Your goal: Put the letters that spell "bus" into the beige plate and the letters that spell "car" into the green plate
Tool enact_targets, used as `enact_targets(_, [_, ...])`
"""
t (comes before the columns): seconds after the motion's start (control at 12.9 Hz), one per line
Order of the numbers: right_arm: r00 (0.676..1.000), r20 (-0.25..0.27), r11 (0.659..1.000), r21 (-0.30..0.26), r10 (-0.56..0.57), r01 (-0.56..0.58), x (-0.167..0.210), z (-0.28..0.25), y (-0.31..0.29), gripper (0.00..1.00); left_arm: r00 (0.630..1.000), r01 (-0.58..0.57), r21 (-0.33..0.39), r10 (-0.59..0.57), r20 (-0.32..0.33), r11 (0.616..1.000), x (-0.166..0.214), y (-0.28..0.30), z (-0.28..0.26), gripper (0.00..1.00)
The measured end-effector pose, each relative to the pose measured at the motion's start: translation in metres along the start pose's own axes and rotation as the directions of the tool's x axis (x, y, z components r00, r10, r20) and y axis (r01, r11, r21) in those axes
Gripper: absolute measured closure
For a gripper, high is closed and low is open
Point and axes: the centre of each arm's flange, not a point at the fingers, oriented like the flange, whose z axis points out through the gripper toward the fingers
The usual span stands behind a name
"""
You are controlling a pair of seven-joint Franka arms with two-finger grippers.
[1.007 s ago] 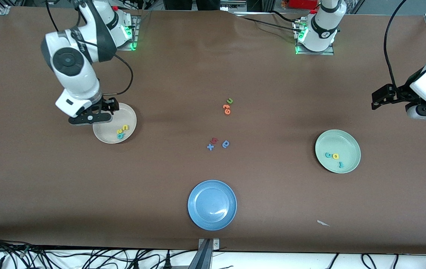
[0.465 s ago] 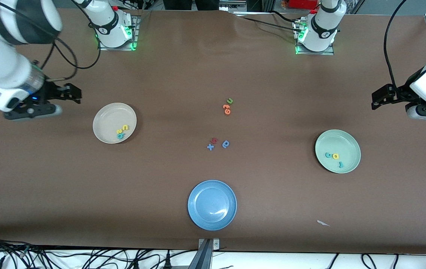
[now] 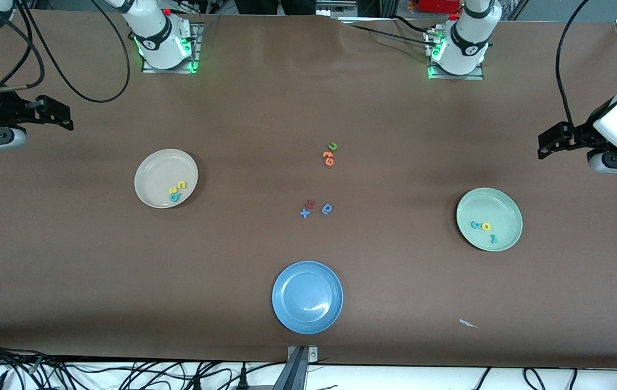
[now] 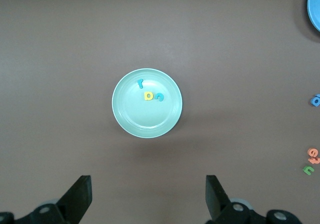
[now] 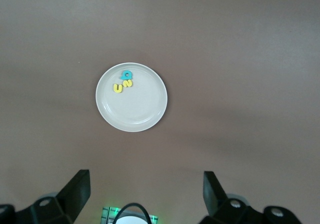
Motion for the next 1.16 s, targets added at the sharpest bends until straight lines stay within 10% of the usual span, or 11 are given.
enact_targets(1.16, [1.0, 0.022, 1.0, 0.005, 0.022, -0.022, 0.007, 0.004, 0.013, 0.0, 1.0, 0.0, 0.0, 0.0, 0.0, 1.0, 0.0, 0.0, 0.0, 0.0])
